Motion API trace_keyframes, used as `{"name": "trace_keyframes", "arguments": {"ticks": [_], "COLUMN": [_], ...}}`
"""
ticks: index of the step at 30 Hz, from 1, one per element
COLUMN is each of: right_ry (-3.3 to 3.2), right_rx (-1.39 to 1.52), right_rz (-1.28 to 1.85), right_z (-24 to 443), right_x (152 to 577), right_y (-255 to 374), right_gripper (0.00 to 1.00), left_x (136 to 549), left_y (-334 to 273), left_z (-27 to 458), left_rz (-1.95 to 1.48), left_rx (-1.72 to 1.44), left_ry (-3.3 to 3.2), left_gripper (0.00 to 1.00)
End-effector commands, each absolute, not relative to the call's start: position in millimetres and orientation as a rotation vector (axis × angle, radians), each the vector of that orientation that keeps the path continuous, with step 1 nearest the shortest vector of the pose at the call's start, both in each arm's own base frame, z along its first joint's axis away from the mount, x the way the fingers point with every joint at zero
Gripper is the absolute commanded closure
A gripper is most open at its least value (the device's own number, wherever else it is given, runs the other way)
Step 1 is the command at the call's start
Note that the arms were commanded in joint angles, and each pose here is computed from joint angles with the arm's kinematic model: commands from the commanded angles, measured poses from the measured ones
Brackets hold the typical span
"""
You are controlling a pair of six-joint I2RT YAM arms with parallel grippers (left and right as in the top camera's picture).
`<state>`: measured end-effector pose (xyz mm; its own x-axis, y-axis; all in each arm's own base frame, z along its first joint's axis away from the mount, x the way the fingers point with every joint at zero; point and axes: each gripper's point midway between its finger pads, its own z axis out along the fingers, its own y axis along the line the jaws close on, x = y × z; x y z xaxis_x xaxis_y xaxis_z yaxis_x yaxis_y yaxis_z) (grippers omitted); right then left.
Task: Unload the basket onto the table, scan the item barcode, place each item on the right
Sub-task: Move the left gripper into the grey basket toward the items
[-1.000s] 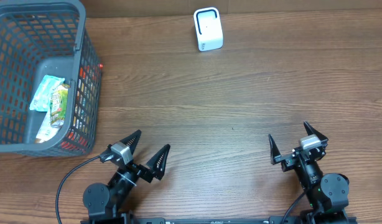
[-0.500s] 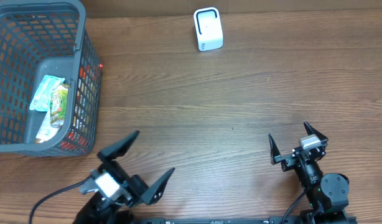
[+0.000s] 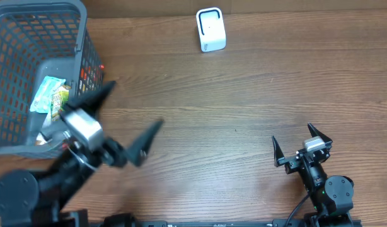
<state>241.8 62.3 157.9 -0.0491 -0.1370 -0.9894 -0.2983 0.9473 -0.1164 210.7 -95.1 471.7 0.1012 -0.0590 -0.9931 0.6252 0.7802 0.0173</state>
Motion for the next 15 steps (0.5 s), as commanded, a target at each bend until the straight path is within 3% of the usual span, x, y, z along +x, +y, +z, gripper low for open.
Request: {"name": "trace_keyframes", "arguments": {"ticks": [1,9,15], "right_ry": [1.624,1.623,1.623], "right_rx": [-0.337,-0.337,-0.337], "right_rz": [0.132,0.131,0.131], "right_z": [156,156,156], "right_x": [242,242,242], "right_y": [62,62,62], "right_gripper": [0.00,0.00,0.00], "left_x": [266,342,363], "left_y": [-34,81,176], "left_z": [502,509,487], "left_rz": [-0.314,0.219,0.256], "left_rx": [0.155,-0.175,-0.551], "left_ry": [1.494,1.846,1.942], "left_gripper": [0.00,0.00,0.00]}}
